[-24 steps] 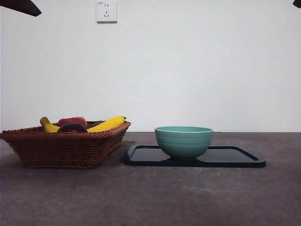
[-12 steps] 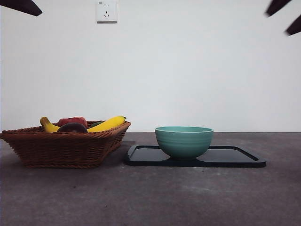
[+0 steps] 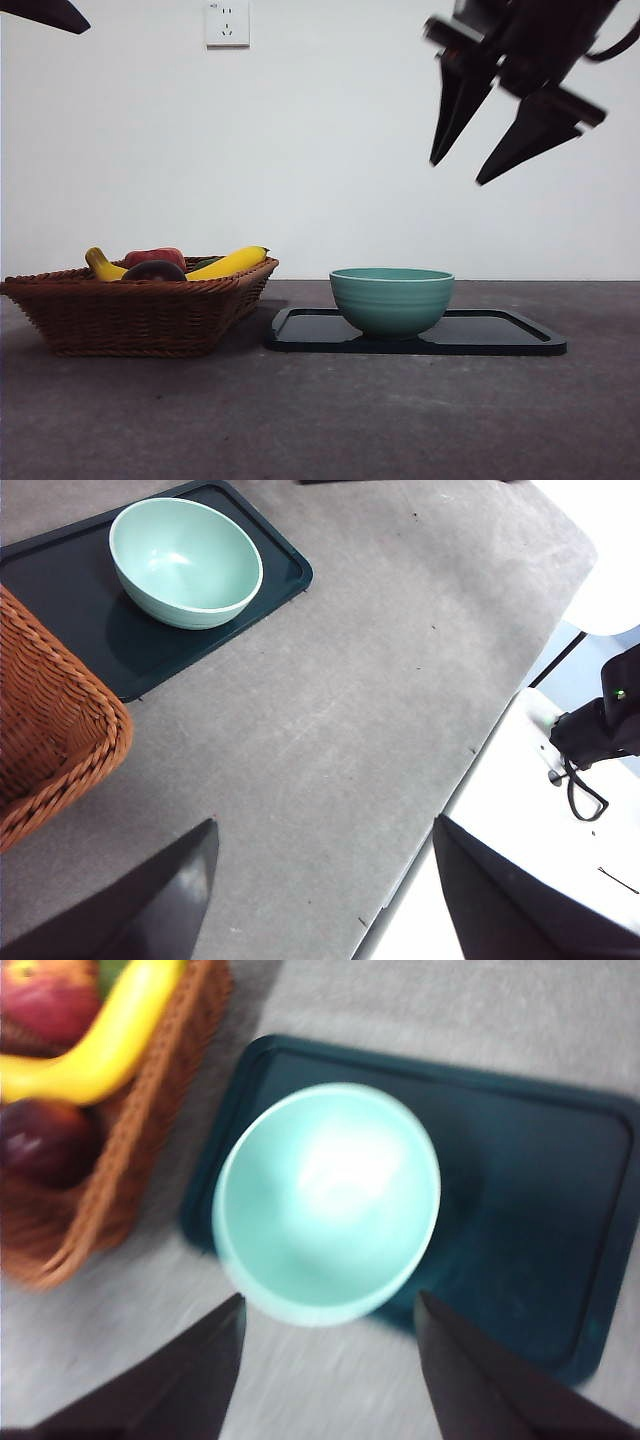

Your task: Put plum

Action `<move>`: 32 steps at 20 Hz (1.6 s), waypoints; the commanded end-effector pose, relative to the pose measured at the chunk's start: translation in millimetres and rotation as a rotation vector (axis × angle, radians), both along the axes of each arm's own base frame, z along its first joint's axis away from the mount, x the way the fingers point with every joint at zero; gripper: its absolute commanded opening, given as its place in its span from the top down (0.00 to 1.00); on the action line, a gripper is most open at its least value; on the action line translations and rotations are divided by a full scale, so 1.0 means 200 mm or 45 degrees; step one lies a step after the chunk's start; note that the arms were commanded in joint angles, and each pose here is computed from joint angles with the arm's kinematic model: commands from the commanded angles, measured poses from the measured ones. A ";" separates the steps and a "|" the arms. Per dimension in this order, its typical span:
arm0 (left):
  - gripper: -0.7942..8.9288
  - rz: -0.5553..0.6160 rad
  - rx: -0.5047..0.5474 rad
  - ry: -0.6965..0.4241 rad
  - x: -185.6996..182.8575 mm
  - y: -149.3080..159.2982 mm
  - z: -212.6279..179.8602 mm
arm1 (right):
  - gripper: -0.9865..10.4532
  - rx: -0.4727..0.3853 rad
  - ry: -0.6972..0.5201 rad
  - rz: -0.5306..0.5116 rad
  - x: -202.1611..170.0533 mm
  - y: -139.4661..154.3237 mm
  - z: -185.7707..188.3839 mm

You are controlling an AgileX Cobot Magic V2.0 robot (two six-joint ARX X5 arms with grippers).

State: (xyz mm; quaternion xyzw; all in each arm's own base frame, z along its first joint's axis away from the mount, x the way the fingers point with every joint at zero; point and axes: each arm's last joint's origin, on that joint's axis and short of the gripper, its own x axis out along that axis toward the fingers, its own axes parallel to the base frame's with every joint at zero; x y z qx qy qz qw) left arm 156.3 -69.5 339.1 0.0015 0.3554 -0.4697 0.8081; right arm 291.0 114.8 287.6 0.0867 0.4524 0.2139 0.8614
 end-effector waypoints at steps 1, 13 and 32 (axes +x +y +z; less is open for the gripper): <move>0.57 -0.018 -0.007 -0.044 0.01 -0.01 0.03 | 0.68 -0.057 0.011 0.013 0.11 0.04 -0.05; 0.57 -0.018 -0.007 -0.044 0.01 -0.01 0.03 | 0.76 -0.151 0.181 0.005 0.35 0.11 -0.45; 0.57 -0.018 -0.008 -0.043 0.01 -0.01 0.03 | 0.91 -0.095 -0.097 0.170 -0.16 0.01 0.25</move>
